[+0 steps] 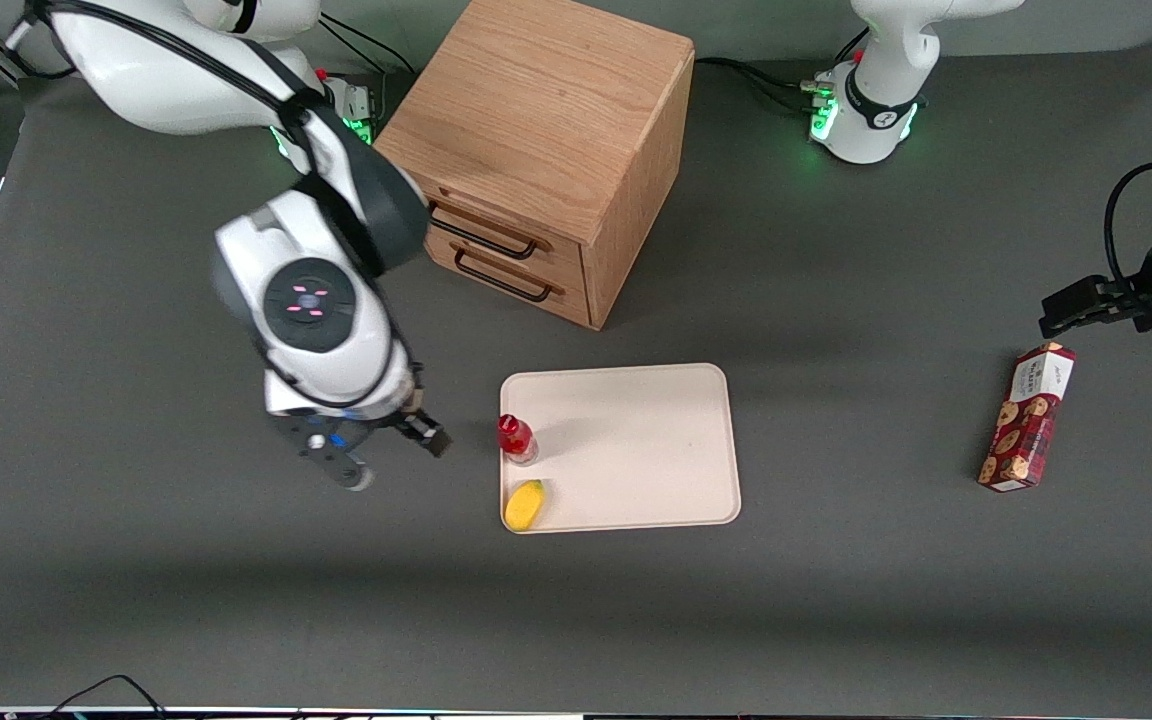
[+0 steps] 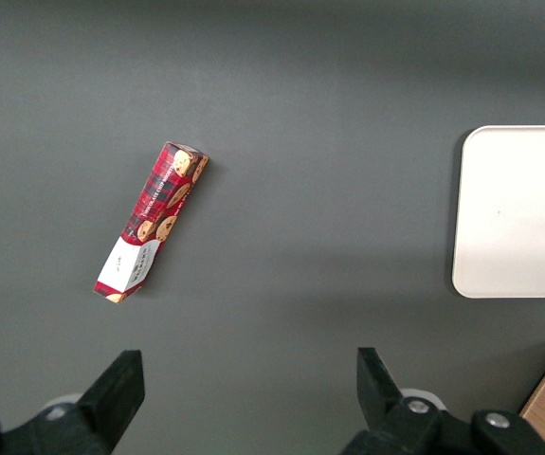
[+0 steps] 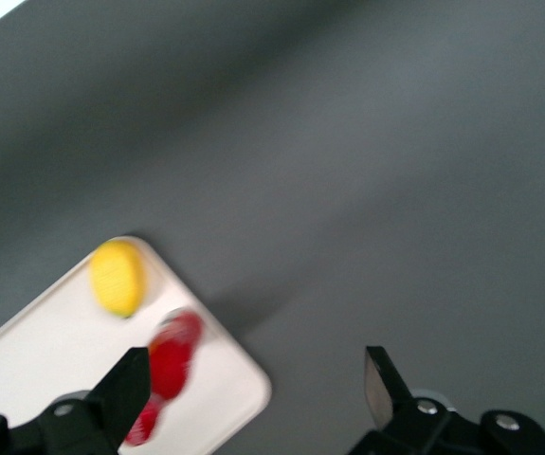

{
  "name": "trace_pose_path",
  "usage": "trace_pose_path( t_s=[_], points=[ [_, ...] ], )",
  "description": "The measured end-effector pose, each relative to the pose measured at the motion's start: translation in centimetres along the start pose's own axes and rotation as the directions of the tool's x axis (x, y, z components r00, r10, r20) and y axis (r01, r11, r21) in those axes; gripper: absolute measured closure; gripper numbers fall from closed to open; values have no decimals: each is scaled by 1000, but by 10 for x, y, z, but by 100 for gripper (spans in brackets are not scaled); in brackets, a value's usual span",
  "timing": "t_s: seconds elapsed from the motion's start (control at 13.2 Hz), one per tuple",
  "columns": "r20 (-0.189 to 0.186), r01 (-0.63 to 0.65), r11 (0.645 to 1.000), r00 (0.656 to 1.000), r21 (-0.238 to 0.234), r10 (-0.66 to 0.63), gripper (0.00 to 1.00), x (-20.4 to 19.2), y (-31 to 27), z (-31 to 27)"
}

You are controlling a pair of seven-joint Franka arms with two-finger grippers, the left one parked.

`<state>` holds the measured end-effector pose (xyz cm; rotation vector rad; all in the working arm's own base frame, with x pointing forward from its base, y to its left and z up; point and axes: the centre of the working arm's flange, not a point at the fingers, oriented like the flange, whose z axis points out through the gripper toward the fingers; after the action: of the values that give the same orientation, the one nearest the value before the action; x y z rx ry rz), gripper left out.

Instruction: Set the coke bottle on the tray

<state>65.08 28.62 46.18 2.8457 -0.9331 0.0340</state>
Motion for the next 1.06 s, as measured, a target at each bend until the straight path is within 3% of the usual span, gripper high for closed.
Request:
trace_pose_path(
  t_s=[0.23,0.38,0.53,0.68,0.91,1.06],
  points=[
    [-5,175,984,984,-41,-176,0,59,72,-35],
    [17,328,943,945,-57,-327,0,93,132,-49],
    [48,448,894,893,-14,-447,0,135,219,-66],
    [42,479,877,876,34,-481,0,154,265,-76],
    [-10,504,856,862,118,-507,0,166,310,-86],
    [-30,517,846,855,128,-518,0,159,326,-83]
  ],
)
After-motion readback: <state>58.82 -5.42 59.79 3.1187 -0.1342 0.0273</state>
